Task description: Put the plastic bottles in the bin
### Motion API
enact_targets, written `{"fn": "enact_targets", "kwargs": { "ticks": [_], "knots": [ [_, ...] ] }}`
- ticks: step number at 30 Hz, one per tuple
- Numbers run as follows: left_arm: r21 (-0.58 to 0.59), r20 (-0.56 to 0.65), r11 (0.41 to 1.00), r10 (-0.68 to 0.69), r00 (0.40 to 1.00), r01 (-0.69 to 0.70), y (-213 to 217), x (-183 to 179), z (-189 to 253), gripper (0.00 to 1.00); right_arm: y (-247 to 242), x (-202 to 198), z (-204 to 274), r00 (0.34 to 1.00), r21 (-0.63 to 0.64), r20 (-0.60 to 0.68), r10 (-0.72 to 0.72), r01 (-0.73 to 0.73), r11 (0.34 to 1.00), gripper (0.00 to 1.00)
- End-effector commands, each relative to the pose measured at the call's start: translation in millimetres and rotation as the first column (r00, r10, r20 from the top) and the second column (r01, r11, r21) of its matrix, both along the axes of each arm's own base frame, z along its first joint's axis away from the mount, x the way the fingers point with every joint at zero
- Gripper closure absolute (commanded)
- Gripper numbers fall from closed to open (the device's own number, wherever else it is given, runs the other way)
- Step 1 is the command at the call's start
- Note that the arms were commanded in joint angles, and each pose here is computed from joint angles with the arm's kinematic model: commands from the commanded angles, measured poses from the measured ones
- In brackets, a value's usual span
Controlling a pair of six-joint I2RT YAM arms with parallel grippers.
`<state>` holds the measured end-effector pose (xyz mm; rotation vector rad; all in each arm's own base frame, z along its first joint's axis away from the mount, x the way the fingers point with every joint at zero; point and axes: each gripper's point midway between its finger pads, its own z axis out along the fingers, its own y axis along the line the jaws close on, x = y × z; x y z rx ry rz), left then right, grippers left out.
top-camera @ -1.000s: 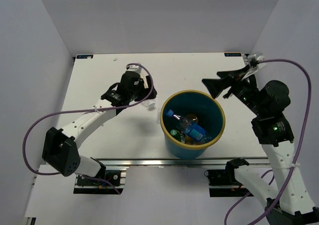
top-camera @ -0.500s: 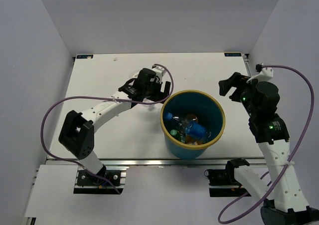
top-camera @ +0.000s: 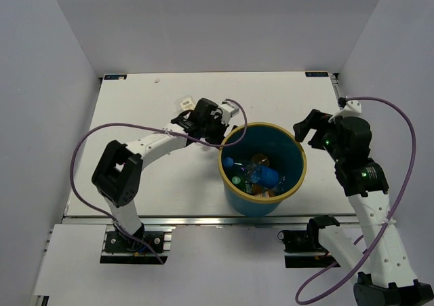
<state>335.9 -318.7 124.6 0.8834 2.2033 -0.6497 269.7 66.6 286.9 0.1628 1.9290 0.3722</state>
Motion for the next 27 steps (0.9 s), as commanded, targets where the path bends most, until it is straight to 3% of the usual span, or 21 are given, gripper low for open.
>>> {"fn": "enact_targets", "kwargs": {
  "ticks": [1,12,18,24,27],
  "knots": [
    [0.017,-0.019,0.997,-0.081,0.996,0.082,-3.1,-9.6,-16.6,0.02,4.1,-3.3,0.5,0.999,-0.01,0.02,0.042,-0.041,0.999,0.11],
    [0.215,-0.139,0.977,0.035,0.99,-0.005,11.5,4.2,-92.3,0.02,12.6,-10.9,-11.2,0.993,-0.023,0.025,0.115,-0.114,0.993,0.11],
    [0.227,-0.146,0.974,0.049,0.988,-0.015,6.4,11.2,-95.4,0.07,13.5,-10.8,-15.3,0.992,-0.022,0.022,0.121,-0.12,0.993,0.11],
    [0.149,-0.087,0.986,0.083,0.993,-0.069,-4.2,23.7,-59.9,0.45,11.2,-10.1,-25.4,0.995,-0.014,0.009,0.1,-0.1,0.995,0.11],
    [0.104,-0.024,0.988,0.119,0.993,-0.116,-7.0,36.0,-29.3,0.66,-6.5,-7.6,-33.7,1.0,-0.029,-0.012,-0.012,0.011,1.0,0.11]
  ]
}}
